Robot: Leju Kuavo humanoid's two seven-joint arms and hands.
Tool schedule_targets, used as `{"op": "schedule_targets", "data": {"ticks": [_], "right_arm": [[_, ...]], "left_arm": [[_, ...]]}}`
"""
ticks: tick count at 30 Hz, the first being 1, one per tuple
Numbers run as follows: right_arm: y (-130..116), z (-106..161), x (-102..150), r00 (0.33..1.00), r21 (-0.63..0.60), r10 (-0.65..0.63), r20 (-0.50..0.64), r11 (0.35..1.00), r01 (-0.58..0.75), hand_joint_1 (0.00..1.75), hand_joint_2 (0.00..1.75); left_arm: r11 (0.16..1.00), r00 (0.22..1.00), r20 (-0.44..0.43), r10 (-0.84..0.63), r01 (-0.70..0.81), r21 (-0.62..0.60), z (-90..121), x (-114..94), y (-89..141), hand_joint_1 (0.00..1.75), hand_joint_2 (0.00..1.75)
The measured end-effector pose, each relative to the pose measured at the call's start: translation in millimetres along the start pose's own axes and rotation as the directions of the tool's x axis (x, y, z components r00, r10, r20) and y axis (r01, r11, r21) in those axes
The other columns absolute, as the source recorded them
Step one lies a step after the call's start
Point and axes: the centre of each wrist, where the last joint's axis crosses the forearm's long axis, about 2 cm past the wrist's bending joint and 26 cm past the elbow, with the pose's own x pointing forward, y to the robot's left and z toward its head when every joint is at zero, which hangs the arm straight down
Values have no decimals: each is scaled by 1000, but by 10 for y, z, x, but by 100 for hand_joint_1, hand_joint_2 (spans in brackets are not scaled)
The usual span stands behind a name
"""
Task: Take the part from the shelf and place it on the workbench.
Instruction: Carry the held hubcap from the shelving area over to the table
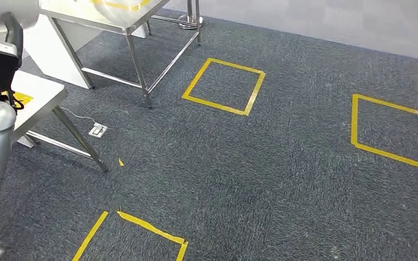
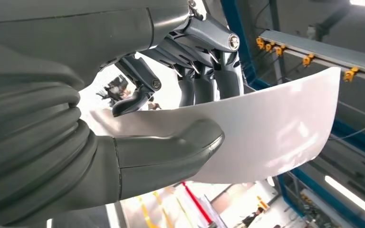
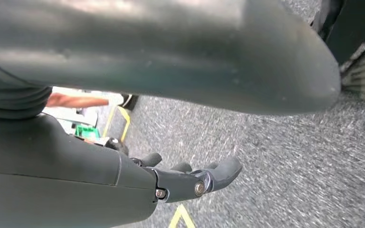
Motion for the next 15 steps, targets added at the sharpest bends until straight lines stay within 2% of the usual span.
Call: {"op": "schedule_targets", "data": {"ticks": [15], "right_arm": [[2, 1, 5, 1000, -3, 3, 1, 1000, -3, 0, 0]], "left_arm": [[1000, 1000, -10, -14, 14, -3, 43, -16, -6, 175, 175]]}}
